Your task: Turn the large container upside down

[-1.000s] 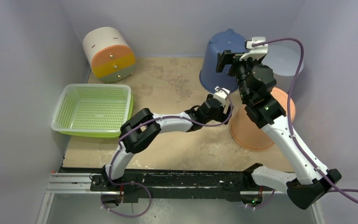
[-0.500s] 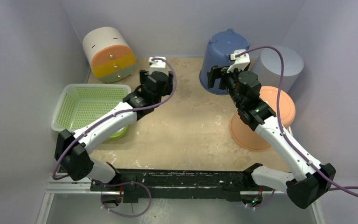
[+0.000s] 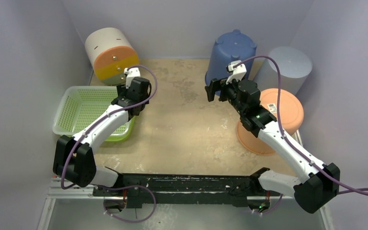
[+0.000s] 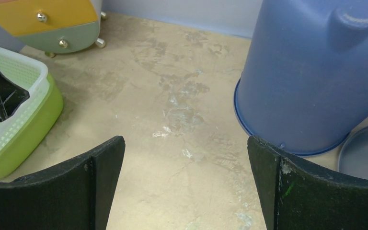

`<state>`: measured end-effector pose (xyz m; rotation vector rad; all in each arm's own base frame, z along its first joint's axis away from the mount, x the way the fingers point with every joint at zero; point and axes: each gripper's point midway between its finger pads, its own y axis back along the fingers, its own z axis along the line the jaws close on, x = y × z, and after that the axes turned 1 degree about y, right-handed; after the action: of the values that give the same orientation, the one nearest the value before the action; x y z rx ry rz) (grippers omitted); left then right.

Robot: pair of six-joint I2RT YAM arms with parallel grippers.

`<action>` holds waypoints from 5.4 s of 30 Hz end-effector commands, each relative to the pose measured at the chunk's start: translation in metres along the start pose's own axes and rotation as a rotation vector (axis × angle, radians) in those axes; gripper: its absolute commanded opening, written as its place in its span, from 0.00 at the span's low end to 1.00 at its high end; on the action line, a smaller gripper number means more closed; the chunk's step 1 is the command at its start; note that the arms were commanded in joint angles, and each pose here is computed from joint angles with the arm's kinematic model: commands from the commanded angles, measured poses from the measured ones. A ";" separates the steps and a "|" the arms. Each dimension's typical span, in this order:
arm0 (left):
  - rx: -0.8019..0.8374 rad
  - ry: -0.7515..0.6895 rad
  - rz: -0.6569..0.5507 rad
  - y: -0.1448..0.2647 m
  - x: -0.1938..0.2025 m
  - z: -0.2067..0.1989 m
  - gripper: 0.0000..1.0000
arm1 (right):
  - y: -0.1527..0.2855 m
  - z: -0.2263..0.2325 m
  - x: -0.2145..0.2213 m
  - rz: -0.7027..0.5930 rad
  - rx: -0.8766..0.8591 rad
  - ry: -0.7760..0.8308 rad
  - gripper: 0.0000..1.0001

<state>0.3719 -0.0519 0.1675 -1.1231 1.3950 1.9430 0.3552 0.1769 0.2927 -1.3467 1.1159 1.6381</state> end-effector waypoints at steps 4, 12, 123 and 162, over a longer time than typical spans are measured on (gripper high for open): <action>0.016 0.066 -0.012 -0.009 -0.007 -0.004 0.72 | 0.003 0.006 -0.003 -0.054 -0.041 -0.038 1.00; -0.040 0.127 0.009 -0.038 0.002 0.013 0.66 | 0.001 0.006 0.010 -0.027 -0.041 -0.034 1.00; 0.454 0.356 -0.503 0.190 -0.260 -0.012 0.00 | 0.051 -0.084 -0.098 -0.271 0.353 -0.151 1.00; 1.237 0.986 -0.218 0.203 -0.140 -0.115 0.00 | 0.070 -0.130 -0.146 -0.374 0.490 -0.095 1.00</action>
<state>0.3327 -0.2231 0.3561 -1.3456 2.2353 0.2344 0.3635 0.0325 0.4142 -1.0318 1.1045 1.1081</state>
